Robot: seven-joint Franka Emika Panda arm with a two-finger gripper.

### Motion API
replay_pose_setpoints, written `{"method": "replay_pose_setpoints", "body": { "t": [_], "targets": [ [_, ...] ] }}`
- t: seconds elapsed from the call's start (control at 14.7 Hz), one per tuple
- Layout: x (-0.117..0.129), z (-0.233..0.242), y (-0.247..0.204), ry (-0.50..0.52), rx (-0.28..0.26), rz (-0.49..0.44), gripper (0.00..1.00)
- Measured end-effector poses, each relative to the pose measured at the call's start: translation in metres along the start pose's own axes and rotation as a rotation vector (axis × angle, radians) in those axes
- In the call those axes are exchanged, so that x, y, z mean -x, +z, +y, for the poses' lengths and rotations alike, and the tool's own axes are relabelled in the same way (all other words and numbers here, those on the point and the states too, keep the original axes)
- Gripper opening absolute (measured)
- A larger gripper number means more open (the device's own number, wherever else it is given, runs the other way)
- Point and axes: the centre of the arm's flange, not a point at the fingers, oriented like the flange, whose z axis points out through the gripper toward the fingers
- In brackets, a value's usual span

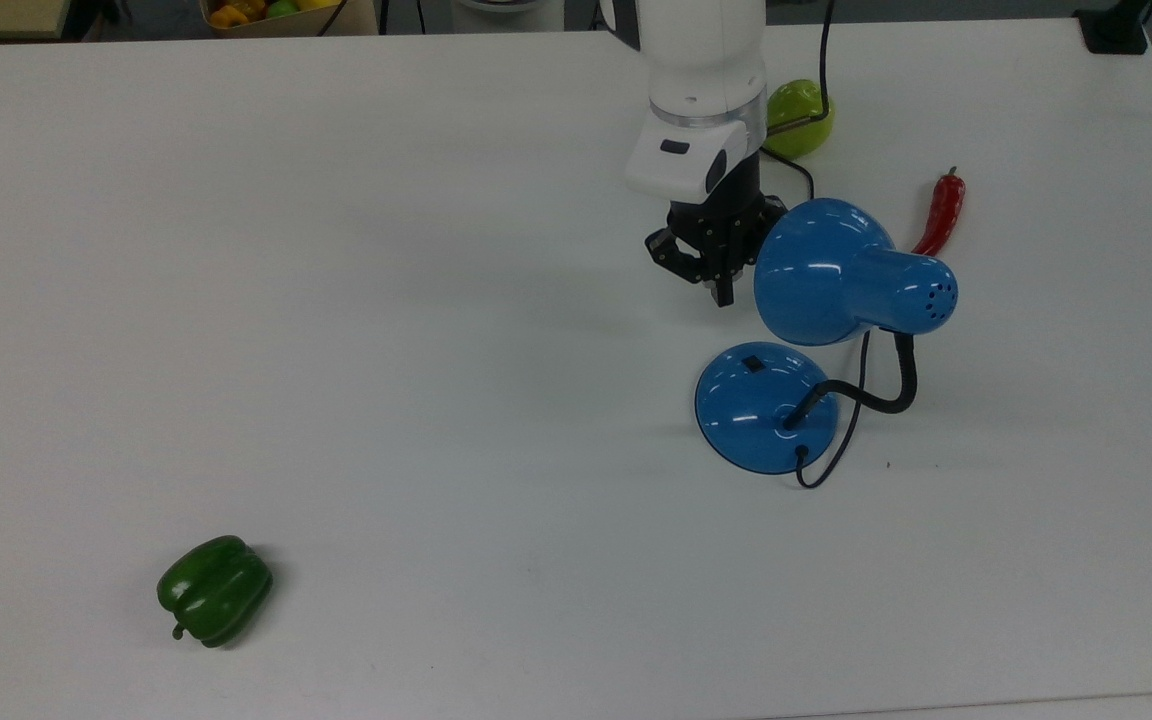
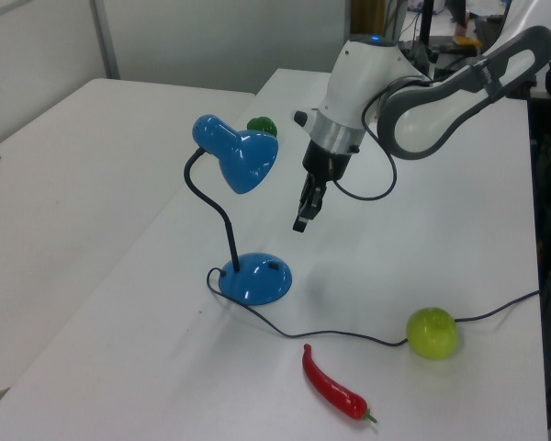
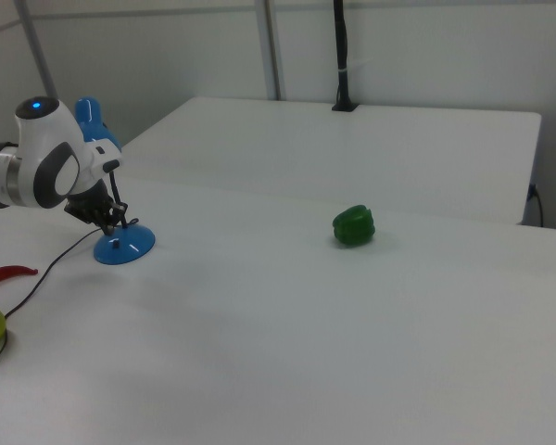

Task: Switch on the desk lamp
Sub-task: 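Move the gripper toward the blue lamp base beside the lamp head, then lower the gripper fingertips onto the switch on the lamp base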

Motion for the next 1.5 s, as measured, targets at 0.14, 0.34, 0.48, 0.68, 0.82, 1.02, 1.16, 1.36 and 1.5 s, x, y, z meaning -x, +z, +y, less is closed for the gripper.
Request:
{"method": "replay_pose_setpoints", "body": {
  "t": [0.14,0.34,0.48,0.68,0.82,1.02,1.16,1.36,1.5],
  "targets": [
    [-0.002,-0.001,0.008,-0.001,-0.002,0.029,0.01],
    [-0.003,-0.005,0.018,-0.005,-0.005,0.067,0.01],
    [-0.002,-0.007,0.026,-0.007,-0.007,0.079,0.01],
    [-0.002,-0.007,0.036,-0.007,-0.009,0.098,0.01],
    [-0.001,-0.007,0.043,-0.006,-0.009,0.107,0.01],
    [0.002,-0.010,0.053,-0.009,-0.012,0.104,0.01],
    [0.002,-0.014,0.057,-0.015,-0.015,0.113,0.01],
    [0.003,-0.019,0.064,-0.020,-0.019,0.126,0.01],
    [0.005,-0.022,0.067,-0.024,-0.021,0.124,0.01]
  ]
}}
